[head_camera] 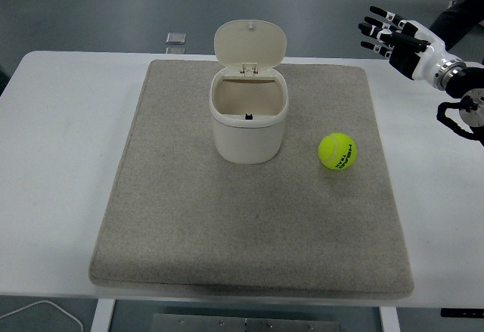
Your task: Pick up the tennis ball and place it in the box.
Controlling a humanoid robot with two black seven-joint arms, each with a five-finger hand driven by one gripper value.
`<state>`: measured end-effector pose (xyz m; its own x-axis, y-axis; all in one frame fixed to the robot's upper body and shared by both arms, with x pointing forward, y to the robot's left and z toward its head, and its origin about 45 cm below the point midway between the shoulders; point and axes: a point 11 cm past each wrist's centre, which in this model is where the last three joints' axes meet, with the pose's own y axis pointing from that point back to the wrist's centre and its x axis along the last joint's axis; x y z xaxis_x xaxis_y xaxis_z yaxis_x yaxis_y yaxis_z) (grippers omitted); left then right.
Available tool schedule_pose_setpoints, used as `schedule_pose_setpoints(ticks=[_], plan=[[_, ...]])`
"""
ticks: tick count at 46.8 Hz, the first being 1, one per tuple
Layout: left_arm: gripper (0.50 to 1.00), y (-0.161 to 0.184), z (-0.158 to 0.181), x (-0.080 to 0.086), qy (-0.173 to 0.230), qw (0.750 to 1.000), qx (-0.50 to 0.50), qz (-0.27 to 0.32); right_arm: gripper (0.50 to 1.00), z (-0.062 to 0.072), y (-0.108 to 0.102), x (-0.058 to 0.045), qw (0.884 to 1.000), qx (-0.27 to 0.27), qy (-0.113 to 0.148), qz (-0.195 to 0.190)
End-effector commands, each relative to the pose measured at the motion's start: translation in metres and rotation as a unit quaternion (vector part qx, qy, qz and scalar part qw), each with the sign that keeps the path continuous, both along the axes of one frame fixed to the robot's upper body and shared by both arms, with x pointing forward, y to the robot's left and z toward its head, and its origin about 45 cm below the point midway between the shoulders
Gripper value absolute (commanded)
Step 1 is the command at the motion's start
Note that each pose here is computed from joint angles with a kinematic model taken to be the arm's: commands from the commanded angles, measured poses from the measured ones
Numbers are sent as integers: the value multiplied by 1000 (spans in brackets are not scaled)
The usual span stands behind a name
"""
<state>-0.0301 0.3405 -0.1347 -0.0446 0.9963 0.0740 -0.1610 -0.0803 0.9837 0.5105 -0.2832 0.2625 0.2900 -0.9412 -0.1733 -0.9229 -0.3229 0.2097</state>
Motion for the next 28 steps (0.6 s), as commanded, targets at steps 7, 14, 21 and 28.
schedule_pose_setpoints(ticks=[7, 14, 21, 28], plan=[[990, 0, 0, 0, 0, 1000, 0, 1, 928, 8, 7, 2, 997, -61, -35, 29], [992, 0, 0, 0, 0, 1000, 0, 1, 928, 18, 13, -2, 987, -119, -79, 67], [992, 0, 0, 0, 0, 1000, 0, 0, 928, 22, 21, -7, 972, -183, -104, 107], [992, 0, 0, 0, 0, 1000, 0, 0, 928, 20, 23, -16, 944, -263, -127, 155]])
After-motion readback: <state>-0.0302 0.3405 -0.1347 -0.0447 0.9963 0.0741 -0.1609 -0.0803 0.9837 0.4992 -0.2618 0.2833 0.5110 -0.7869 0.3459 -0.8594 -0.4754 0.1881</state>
